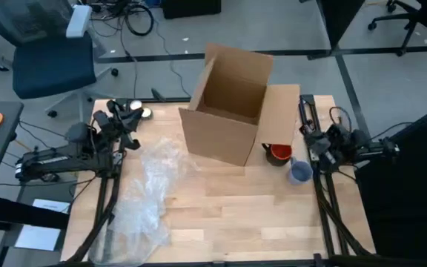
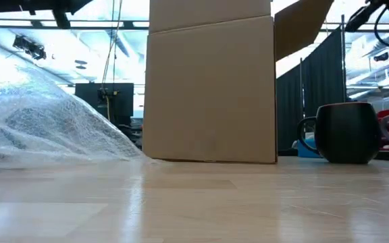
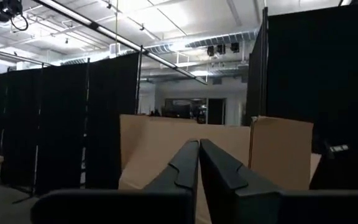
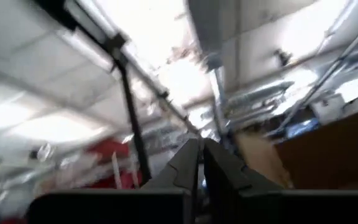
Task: Wrap mug
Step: Wrap the blue mug with the top bubble wrap
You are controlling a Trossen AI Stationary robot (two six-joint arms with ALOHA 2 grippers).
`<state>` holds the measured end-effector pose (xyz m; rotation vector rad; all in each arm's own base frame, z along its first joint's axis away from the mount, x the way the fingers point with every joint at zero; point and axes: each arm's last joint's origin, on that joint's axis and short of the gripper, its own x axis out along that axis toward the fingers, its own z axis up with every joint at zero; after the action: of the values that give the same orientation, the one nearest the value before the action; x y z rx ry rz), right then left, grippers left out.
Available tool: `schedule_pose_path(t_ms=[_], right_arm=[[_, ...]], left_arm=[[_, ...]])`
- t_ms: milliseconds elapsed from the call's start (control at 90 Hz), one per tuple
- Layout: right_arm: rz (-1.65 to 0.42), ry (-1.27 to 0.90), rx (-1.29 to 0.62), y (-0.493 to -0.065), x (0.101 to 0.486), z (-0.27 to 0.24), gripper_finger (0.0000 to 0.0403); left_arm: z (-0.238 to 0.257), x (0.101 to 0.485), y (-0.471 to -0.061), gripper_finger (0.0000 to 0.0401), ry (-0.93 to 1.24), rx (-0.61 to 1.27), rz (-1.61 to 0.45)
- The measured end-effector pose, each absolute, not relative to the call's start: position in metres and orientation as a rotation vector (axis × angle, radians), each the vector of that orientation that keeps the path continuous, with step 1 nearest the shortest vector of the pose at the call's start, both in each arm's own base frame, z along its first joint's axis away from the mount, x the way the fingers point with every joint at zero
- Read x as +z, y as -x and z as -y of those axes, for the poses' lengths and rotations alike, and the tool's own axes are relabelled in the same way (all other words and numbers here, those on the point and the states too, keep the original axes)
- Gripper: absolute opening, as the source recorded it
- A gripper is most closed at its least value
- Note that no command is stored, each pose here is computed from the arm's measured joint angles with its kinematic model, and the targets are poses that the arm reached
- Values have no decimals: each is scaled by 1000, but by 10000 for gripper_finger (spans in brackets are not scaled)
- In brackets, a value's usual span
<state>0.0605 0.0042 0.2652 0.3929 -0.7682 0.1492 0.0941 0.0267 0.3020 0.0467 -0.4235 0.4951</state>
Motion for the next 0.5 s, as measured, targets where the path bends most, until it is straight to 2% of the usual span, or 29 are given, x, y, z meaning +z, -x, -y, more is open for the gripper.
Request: schedule_pose_path(t_ms=[167, 500], right_arm=[[643, -371, 191, -68, 298, -8, 0], [193, -351, 373, -159, 377, -54, 0]], left_arm=[[-28, 300, -100, 0, -60, 490, 389], [-31, 288, -121, 0, -141, 457, 250]])
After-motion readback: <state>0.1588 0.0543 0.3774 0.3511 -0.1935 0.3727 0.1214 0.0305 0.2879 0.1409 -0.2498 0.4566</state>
